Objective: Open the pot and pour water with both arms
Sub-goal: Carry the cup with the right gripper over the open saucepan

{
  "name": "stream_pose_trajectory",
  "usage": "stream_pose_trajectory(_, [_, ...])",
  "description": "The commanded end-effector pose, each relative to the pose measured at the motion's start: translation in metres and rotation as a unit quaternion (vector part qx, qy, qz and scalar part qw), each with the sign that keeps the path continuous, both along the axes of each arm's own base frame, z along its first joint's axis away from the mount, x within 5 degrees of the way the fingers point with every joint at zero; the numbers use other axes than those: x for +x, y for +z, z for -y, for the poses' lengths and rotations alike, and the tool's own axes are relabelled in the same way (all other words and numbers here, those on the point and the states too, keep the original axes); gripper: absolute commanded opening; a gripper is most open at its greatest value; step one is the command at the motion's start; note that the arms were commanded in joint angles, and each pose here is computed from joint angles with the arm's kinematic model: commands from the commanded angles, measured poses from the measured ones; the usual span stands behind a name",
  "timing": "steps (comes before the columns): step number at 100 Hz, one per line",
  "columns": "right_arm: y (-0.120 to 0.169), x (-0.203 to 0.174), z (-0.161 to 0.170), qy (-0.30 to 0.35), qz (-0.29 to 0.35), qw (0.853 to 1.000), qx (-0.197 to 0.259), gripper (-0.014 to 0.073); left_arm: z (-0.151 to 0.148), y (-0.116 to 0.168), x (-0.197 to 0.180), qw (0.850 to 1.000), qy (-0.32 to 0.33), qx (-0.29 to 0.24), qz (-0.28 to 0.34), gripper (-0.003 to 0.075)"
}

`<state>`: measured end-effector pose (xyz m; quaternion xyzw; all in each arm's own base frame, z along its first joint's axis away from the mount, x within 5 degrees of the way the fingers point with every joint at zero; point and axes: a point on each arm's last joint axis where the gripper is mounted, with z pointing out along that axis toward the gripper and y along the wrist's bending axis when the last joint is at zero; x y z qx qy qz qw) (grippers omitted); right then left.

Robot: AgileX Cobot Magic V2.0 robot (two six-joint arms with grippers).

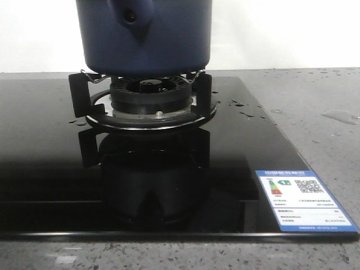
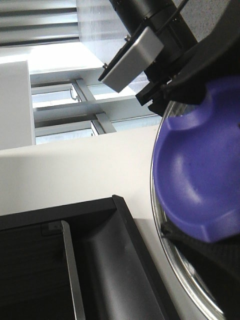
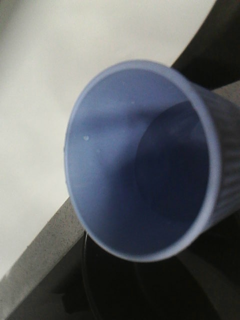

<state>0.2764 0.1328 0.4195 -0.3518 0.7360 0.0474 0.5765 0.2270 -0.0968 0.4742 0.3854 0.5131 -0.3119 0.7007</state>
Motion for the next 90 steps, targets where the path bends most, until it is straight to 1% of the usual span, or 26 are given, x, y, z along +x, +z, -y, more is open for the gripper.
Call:
stream_pose_trajectory(1, [0.036, -0.003, -0.001, 0.006, 0.09, 0.996, -0.001, 0.0237, -0.003, 0.025, -0.016, 0.998, -0.01, -0.055, 0.024, 0.0272])
stream_pose_trajectory(8, [0.037, 0.001, -0.006, 0.016, 0.092, 0.996, -0.014, 0.0237, -0.003, 0.025, -0.016, 0.998, -0.011, -0.055, 0.023, 0.0272])
stream_pose_trajectory(20, [0.033, 0.012, -0.011, 0.022, 0.104, 0.993, -0.054, 0.0237, -0.003, 0.025, -0.016, 0.998, -0.011, -0.055, 0.023, 0.0272])
stream_pose_trajectory(35, [0.028, 0.021, -0.013, 0.027, 0.123, 0.986, -0.109, 0.0237, -0.003, 0.025, -0.016, 0.998, -0.011, -0.055, 0.023, 0.0272])
stream_pose_trajectory(49, [0.023, 0.025, -0.013, 0.025, 0.128, 0.982, -0.137, 0.0237, -0.003, 0.025, -0.016, 0.998, -0.01, -0.055, 0.023, 0.0272])
stream_pose_trajectory(67, [0.022, 0.027, -0.014, 0.025, 0.141, 0.977, -0.158, 0.0237, -0.003, 0.025, -0.015, 0.998, -0.009, -0.056, 0.023, 0.0272])
stream_pose_trajectory(81, [0.024, 0.025, -0.021, 0.035, 0.17, 0.965, -0.195, 0.0237, -0.004, 0.025, -0.015, 0.998, -0.008, -0.056, 0.023, 0.0272])
stream_pose_trajectory(90, [0.024, 0.023, -0.027, 0.043, 0.196, 0.952, -0.23, 0.0237, -0.004, 0.025, -0.015, 0.998, -0.008, -0.056, 0.023, 0.0272])
